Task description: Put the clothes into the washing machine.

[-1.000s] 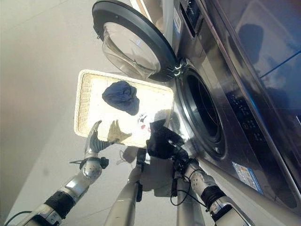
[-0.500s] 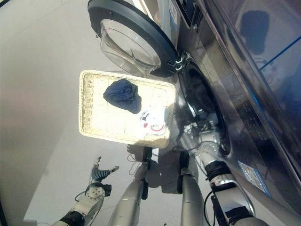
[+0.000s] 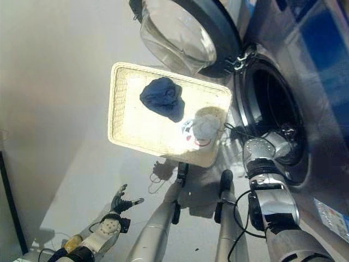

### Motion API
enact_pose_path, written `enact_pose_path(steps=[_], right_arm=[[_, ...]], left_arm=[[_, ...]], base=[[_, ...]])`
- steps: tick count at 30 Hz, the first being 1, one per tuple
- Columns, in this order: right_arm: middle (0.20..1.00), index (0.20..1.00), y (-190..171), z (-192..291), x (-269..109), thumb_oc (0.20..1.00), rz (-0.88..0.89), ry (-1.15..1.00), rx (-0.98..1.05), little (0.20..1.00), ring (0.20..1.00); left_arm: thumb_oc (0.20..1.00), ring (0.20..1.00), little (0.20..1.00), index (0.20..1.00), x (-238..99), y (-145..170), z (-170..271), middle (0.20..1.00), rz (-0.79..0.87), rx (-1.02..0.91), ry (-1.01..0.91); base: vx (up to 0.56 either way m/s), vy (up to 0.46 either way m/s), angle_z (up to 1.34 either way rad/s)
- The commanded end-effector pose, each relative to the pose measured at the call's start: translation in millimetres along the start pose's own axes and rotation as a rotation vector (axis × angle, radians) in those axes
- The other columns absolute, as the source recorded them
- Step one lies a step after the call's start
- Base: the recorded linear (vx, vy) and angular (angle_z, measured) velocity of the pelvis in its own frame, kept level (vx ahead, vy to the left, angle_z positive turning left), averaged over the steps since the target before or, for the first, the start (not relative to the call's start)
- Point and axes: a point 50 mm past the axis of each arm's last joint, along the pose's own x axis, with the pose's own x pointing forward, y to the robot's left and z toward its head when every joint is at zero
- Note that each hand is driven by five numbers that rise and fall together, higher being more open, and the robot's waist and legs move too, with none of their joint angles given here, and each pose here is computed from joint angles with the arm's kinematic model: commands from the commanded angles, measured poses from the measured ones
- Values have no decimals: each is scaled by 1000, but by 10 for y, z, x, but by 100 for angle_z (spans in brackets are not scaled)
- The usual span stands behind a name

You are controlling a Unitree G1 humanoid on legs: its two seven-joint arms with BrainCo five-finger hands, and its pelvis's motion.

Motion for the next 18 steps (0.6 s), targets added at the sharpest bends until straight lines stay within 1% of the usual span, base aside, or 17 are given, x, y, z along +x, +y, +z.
enact_pose_path(steps=[1, 2, 3, 4, 5, 6, 8, 11, 13, 15, 18], right_arm=[[1000, 1000, 751, 953, 612, 1000, 54, -220, 195, 1000, 1000], [1000, 1000, 603, 652, 626, 1000, 50, 0, 181, 1000, 1000], [1000, 1000, 591, 528, 581, 1000, 65, 79, 172, 1000, 1000], [1000, 1000, 581, 525, 581, 1000, 66, 82, 172, 1000, 1000], [1000, 1000, 510, 266, 439, 1000, 122, 213, 148, 1000, 1000], [1000, 1000, 443, 91, 315, 1000, 162, 295, 143, 1000, 1000], [1000, 1000, 373, -76, 180, 1000, 198, 370, 143, 1000, 1000], [1000, 1000, 353, -171, 107, 1000, 226, 407, 136, 1000, 1000], [1000, 1000, 335, -253, 58, 1000, 287, 445, 92, 1000, 1000], [1000, 1000, 353, -269, 37, 1000, 353, 438, -2, 1000, 1000], [1000, 1000, 297, -284, -11, 1000, 477, 414, -235, 1000, 1000]], left_arm=[[1000, 1000, 1000, 1000, -16, 62, -143, 1000, 23, -37, 68], [1000, 1000, 1000, 1000, -12, 40, -116, 1000, 9, -36, 61], [1000, 1000, 1000, 1000, -15, 30, -113, 1000, 7, -38, 61], [1000, 1000, 1000, 1000, -15, 37, -116, 1000, 9, -37, 61], [1000, 1000, 1000, 1000, -25, -23, -105, 1000, -9, -32, 56], [1000, 1000, 1000, 1000, -31, -67, -105, 1000, -17, -33, 60], [1000, 1000, 1000, 1000, -34, -126, -92, 1000, -14, -37, 59], [1000, 1000, 1000, 1000, -32, -153, -76, 1000, 1, -49, 56], [1000, 1000, 1000, 1000, -36, -159, -44, 1000, 55, -98, 39], [1000, 1000, 1000, 1000, -34, -112, -4, 1000, 128, -177, 17], [1000, 1000, 1000, 1000, -17, 73, 108, 1000, 307, -347, -35]], base=[[15, -3, -8], [0, 0, 0], [10, -13, 5], [18, -3, 3], [0, 0, 0], [0, 0, 0], [10, 30, -9], [-7, 23, -19], [-33, 45, -12], [-29, 40, -2], [0, 0, 0]])
